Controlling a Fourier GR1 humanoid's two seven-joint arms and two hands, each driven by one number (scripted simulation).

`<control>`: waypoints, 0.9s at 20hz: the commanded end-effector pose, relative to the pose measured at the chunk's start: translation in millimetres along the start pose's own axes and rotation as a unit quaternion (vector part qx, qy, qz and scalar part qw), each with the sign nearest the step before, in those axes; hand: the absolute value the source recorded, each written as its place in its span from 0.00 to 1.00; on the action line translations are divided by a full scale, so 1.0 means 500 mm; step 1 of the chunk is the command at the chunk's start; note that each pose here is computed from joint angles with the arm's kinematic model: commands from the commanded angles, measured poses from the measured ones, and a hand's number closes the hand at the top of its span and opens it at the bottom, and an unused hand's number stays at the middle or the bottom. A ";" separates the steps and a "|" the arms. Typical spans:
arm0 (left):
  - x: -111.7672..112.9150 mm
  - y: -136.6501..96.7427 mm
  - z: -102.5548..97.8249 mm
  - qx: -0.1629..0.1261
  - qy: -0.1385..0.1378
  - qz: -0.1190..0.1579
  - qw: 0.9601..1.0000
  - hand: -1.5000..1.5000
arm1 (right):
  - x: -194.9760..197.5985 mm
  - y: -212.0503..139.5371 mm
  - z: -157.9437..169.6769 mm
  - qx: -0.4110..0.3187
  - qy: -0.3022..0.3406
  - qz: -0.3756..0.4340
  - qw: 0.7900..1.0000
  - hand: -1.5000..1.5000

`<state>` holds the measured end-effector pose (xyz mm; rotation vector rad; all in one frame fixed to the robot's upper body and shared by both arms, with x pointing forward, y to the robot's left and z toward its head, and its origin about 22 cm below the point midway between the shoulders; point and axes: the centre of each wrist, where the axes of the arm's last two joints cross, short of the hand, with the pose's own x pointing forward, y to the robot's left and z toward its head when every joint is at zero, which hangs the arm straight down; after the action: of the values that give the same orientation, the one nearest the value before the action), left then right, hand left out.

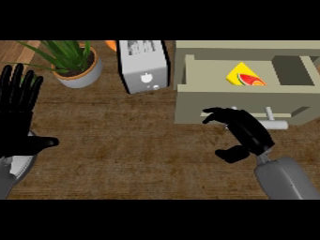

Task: Pick up the cup, place it into the drawer and close the drawer

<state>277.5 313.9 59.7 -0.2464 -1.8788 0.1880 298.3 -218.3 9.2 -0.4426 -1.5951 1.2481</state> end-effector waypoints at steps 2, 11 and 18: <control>0.005 0.042 0.045 -0.002 0.000 0.011 1.000 0.00 | -0.026 0.031 -0.076 0.023 0.020 0.013 0.999 0.00; -0.008 0.077 0.045 -0.017 -0.008 0.010 1.000 0.00 | -0.122 -0.020 -0.135 0.023 0.032 -0.036 0.999 0.00; 0.002 0.053 0.019 -0.018 -0.008 0.020 1.000 0.00 | -0.137 -0.076 -0.181 0.032 0.033 -0.050 0.998 0.00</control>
<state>266.6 339.2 45.4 -0.2992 -1.8877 0.1903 402.7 -237.4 -2.3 -0.3716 -1.5524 1.2199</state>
